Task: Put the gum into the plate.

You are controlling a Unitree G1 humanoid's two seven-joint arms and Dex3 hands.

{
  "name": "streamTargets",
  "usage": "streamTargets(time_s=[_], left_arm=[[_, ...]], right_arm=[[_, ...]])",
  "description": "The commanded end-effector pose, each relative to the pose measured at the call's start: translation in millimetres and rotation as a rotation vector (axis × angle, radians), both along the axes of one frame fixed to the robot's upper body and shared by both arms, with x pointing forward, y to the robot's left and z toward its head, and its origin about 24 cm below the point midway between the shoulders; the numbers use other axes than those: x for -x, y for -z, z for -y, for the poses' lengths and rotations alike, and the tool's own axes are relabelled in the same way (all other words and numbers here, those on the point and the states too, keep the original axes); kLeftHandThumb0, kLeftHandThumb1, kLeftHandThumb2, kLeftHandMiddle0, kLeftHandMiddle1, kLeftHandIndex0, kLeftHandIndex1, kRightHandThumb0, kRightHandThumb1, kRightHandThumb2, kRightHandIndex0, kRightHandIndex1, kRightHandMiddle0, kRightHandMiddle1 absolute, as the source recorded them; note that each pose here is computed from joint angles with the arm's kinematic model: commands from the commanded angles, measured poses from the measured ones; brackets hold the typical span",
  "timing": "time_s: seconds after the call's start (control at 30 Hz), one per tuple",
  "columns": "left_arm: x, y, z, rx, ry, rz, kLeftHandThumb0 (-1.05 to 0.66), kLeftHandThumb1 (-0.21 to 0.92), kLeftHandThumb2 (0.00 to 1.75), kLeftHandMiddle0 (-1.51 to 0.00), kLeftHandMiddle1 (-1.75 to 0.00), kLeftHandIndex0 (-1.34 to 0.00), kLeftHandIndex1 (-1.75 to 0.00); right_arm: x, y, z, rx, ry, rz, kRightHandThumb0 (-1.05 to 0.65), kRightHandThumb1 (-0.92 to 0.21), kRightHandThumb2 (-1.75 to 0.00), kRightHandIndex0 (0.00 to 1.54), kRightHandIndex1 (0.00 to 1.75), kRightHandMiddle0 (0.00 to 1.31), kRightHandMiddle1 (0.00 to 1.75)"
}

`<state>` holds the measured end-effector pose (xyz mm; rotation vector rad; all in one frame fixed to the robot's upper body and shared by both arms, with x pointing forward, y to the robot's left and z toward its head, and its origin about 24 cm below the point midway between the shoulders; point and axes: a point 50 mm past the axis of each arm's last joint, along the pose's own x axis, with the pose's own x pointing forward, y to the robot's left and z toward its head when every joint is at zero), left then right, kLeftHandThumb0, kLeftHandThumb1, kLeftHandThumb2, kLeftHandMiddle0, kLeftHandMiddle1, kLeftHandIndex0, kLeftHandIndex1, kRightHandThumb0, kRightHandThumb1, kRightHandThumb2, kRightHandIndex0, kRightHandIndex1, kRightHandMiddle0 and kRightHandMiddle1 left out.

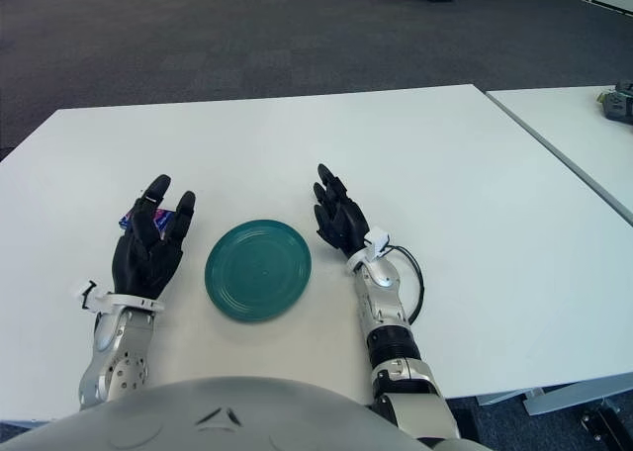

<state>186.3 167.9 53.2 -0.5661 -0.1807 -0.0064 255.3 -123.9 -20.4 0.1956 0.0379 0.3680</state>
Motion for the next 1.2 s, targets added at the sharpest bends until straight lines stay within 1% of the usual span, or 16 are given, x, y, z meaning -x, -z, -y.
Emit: streamTargets(time_s=[0.0, 0.07, 0.13, 0.23, 0.33, 0.4, 0.43, 0.57, 0.63, 0.7, 0.77, 0.83, 0.87, 0.9, 1.0, 1.17], left_arm=[[-8.7, -22.0, -5.6, -0.072, -0.012, 0.07, -0.73, 0.92, 0.38, -0.49, -0.1, -0.08, -0.92], [-13.7, -31.8, -9.9, -0.122, -0.019, 0.098, -0.73, 0.92, 0.37, -0.5, -0.1, -0.08, -0.93], [-16.6, -35.4, -12.5, -0.143, -0.023, 0.105, -0.73, 0.92, 0.37, -0.5, -0.1, -0.08, -0.93], [-27.1, -45.3, -21.9, -0.219, -0.036, 0.131, -0.75, 0.92, 0.38, -0.49, -0.1, -0.07, -0.92], [-39.1, -58.5, -39.0, -0.402, -0.069, 0.179, -0.77, 0.92, 0.36, -0.47, -0.09, -0.04, -0.92], [-43.1, -63.4, -47.8, -0.523, -0.09, 0.202, -0.8, 0.92, 0.34, -0.45, -0.08, -0.02, -0.91], [-44.3, -65.0, -50.5, -0.569, -0.099, 0.212, -0.81, 0.92, 0.34, -0.44, -0.07, -0.01, -0.91], [-46.4, -75.4, -61.5, -0.871, -0.142, 0.266, -0.86, 0.92, 0.33, -0.41, -0.05, 0.0, -0.91], [-46.6, -80.4, -68.2, -1.062, -0.143, 0.277, -0.91, 0.92, 0.35, -0.4, -0.05, 0.0, -0.92], [-46.9, -81.7, -70.5, -1.134, -0.142, 0.284, -0.95, 0.92, 0.38, -0.4, -0.04, 0.0, -0.94], [-48.8, -84.3, -79.6, -1.324, -0.054, 0.243, -0.99, 0.92, 0.4, -0.39, -0.04, 0.0, -0.95], [-55.0, -87.0, -88.4, -1.541, 0.025, 0.21, -1.02, 0.92, 0.41, -0.37, -0.03, 0.0, -0.94], [-61.7, -83.7, -94.0, -1.65, 0.077, 0.171, -1.03, 0.92, 0.42, -0.35, -0.02, 0.0, -0.91], [-66.0, -81.4, -98.7, -1.723, 0.114, 0.139, -1.04, 0.92, 0.43, -0.3, -0.02, 0.0, -0.83], [-77.1, -72.3, -107.3, -1.829, 0.211, 0.059, -1.04, 0.92, 0.46, -0.24, -0.01, 0.0, -0.68], [-83.0, -62.6, -109.3, -1.901, 0.318, 0.013, -1.05, 0.92, 0.45, -0.17, -0.01, 0.0, -0.46]], right_arm=[[31.9, 42.4, -7.5, -0.067, 0.022, -0.235, -0.7, -0.92, -0.51, 0.0, 0.0, 0.01, 0.02], [31.5, 42.6, -7.9, -0.064, 0.019, -0.238, -0.7, -0.92, -0.53, 0.0, 0.0, 0.01, 0.02], [31.2, 42.6, -8.2, -0.062, 0.017, -0.239, -0.69, -0.92, -0.55, 0.0, 0.0, 0.01, 0.03], [30.8, 42.7, -8.7, -0.061, 0.017, -0.242, -0.69, -0.92, -0.56, 0.0, 0.0, 0.01, 0.03], [30.8, 43.1, -8.9, -0.073, 0.033, -0.249, -0.7, -0.92, -0.54, 0.0, 0.0, 0.01, 0.03], [30.8, 43.4, -9.2, -0.083, 0.04, -0.254, -0.72, -0.92, -0.52, 0.0, 0.0, 0.01, 0.04], [30.7, 43.6, -9.4, -0.086, 0.042, -0.256, -0.73, -0.92, -0.52, 0.0, 0.0, 0.02, 0.04], [30.8, 44.4, -9.7, -0.094, 0.043, -0.262, -0.75, -0.92, -0.49, 0.0, 0.0, 0.02, 0.05], [30.8, 44.8, -9.7, -0.09, 0.042, -0.264, -0.76, -0.92, -0.49, 0.0, 0.0, 0.02, 0.06], [30.7, 45.0, -9.6, -0.089, 0.041, -0.265, -0.75, -0.92, -0.49, 0.0, 0.0, 0.02, 0.06], [30.5, 45.8, -9.2, -0.091, 0.046, -0.271, -0.76, -0.92, -0.49, 0.0, 0.0, 0.02, 0.07], [30.4, 46.5, -8.8, -0.097, 0.052, -0.275, -0.76, -0.92, -0.48, 0.01, 0.0, 0.02, 0.07], [30.5, 46.5, -8.6, -0.099, 0.051, -0.274, -0.77, -0.92, -0.48, 0.01, 0.0, 0.02, 0.08], [30.7, 46.6, -8.5, -0.1, 0.051, -0.273, -0.78, -0.92, -0.48, 0.01, 0.0, 0.02, 0.09], [30.8, 47.0, -7.9, -0.099, 0.049, -0.274, -0.8, -0.92, -0.48, 0.01, 0.0, 0.01, 0.1], [31.2, 48.6, -7.4, -0.123, 0.046, -0.287, -0.8, -0.92, -0.46, 0.02, 0.0, 0.0, 0.16]])
